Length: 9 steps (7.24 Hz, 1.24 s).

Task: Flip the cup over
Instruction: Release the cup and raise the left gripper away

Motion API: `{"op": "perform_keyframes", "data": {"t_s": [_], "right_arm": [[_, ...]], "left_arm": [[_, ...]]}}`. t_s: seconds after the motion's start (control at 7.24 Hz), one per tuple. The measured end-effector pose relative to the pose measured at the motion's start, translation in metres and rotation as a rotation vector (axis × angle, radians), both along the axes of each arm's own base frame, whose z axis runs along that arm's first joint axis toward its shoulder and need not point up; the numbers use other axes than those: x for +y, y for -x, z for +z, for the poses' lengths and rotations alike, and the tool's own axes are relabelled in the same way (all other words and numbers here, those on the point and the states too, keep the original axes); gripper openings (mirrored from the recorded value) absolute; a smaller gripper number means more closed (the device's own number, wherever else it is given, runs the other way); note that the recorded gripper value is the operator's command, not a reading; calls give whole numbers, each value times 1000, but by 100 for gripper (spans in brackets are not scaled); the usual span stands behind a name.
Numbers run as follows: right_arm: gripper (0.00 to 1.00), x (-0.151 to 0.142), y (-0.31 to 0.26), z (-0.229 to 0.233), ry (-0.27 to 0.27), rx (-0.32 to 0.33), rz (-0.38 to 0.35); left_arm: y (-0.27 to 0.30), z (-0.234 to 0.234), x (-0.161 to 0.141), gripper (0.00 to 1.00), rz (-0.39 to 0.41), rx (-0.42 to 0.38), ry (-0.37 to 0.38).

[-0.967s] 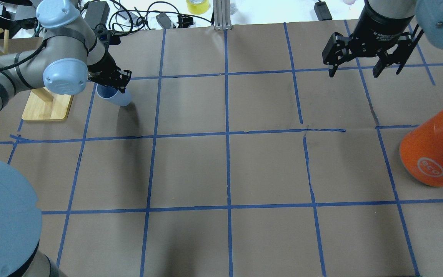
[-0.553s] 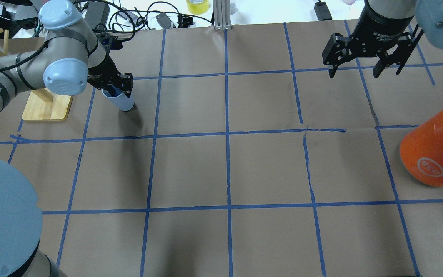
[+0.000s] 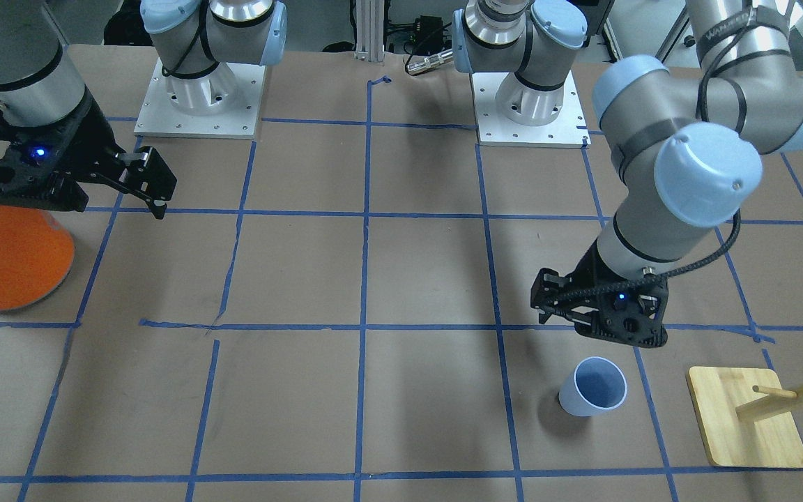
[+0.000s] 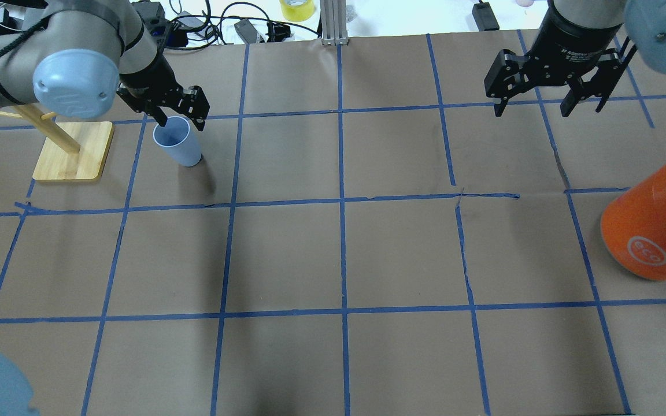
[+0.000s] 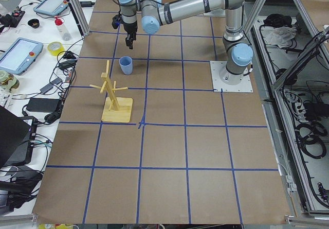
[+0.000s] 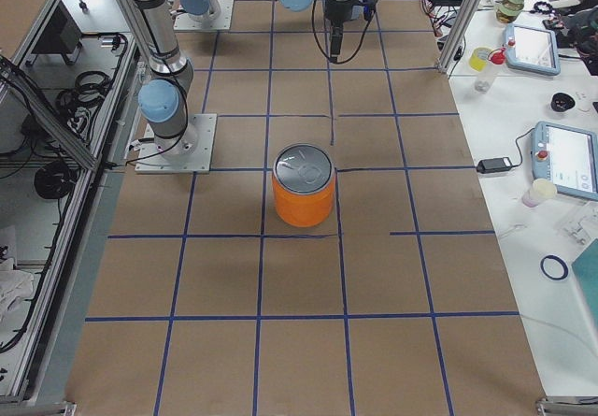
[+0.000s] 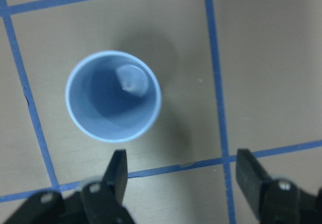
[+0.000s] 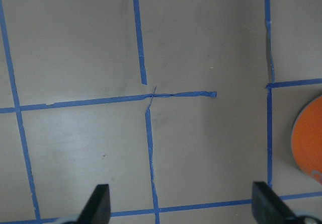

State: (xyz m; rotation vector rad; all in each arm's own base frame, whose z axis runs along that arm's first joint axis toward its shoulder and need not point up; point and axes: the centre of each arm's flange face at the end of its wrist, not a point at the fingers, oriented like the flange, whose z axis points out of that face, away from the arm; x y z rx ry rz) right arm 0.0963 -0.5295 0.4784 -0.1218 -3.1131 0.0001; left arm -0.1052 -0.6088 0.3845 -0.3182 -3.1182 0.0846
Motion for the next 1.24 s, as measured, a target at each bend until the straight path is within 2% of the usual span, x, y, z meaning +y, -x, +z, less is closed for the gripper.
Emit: {"op": "perform_keyframes", "data": {"t_s": [0.55,0.69,0.83,1.24], "right_arm": [[100,0,0,0,-1,-1,0],[100,1,0,-2,-3,-2,0],[100,1,0,-3,-5,-3,0],[100,2,0,-4,-7,-2,-1]], "left_arm": [[25,138,95,80,-33,-11,80],[26,152,111,80,-28,-11,95],[26,159,122,91,-19,-17,93],[22,162,135,92,11,-22,62]]}}
